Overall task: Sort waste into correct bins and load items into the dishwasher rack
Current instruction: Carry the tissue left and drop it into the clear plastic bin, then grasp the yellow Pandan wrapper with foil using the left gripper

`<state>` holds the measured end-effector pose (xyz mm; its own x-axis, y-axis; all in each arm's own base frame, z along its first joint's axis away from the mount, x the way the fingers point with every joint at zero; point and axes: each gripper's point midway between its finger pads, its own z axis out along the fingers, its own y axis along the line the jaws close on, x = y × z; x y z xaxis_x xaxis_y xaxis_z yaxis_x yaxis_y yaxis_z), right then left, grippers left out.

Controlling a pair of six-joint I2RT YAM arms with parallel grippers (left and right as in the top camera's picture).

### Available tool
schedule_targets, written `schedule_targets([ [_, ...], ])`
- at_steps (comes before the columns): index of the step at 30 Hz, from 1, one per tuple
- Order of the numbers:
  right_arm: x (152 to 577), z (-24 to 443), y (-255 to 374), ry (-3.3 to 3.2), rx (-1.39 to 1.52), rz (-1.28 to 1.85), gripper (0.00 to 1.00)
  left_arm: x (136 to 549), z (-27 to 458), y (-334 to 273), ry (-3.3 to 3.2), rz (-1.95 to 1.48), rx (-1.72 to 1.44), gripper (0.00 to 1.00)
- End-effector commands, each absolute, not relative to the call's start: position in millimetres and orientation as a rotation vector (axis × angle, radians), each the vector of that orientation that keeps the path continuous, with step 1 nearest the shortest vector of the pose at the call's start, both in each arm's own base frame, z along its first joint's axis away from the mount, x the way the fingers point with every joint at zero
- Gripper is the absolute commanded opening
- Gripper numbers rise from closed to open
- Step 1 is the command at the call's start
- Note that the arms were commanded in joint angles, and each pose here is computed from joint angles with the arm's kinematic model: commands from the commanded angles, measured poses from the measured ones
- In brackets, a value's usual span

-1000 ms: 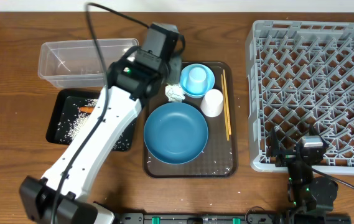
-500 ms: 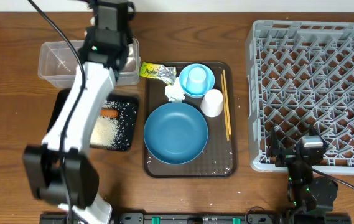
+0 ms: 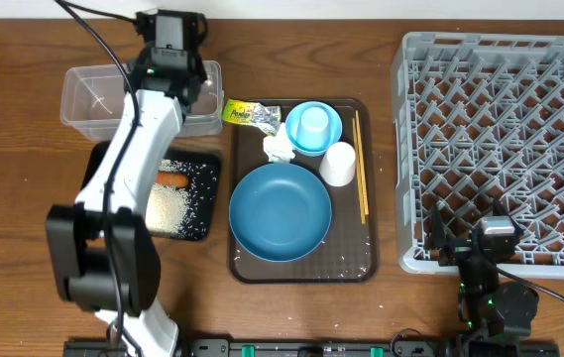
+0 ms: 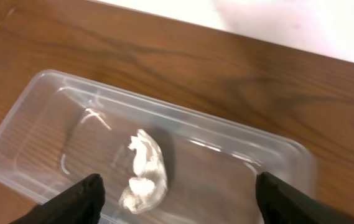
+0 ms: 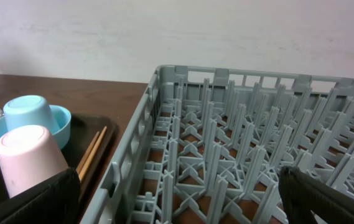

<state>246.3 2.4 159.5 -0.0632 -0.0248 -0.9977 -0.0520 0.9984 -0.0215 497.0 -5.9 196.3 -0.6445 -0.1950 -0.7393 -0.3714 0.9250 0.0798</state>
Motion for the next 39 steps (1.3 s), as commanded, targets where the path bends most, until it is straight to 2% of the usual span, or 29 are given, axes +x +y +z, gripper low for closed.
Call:
schedule_targets([
  [1, 246, 158, 7, 1.638, -0.079, 0.029, 0.99, 473, 241, -60, 2.278, 0.056, -0.268, 0.85],
  [2, 246, 158, 7, 1.638, -0.079, 0.029, 0.99, 462, 241, -82, 2.318, -0.038, -0.203, 0.88],
  [8, 246, 158, 7, 1.638, -0.079, 0.029, 0.99, 420, 233, -169, 2.456, -0.400, 0.033, 0.92],
  [10, 246, 158, 7, 1.638, -0.079, 0.029, 0.99, 417, 222, -176, 2.499, -0.436, -0.096, 0.92],
  [13, 246, 158, 7, 1.638, -0.079, 0.029, 0.99, 414, 196, -179, 2.570, -0.501, -0.455, 0.92],
  [14, 246, 158, 7, 1.638, -0.079, 0.029, 0.99, 415, 188, -180, 2.580, -0.511, -0.544, 0.98],
  [21, 246, 158, 7, 1.638, -0.079, 0.029, 0.99, 428, 138, -167, 2.535, -0.433, -1.037, 0.98],
  [30, 246, 158, 7, 1.638, -0.079, 0.029, 0.99, 447, 94, -159, 2.456, -0.383, -1.286, 0.98],
  [39, 246, 158, 7, 1.638, -0.079, 0.029, 0.99, 451, 61, -162, 2.465, -0.357, -1.360, 0.95],
])
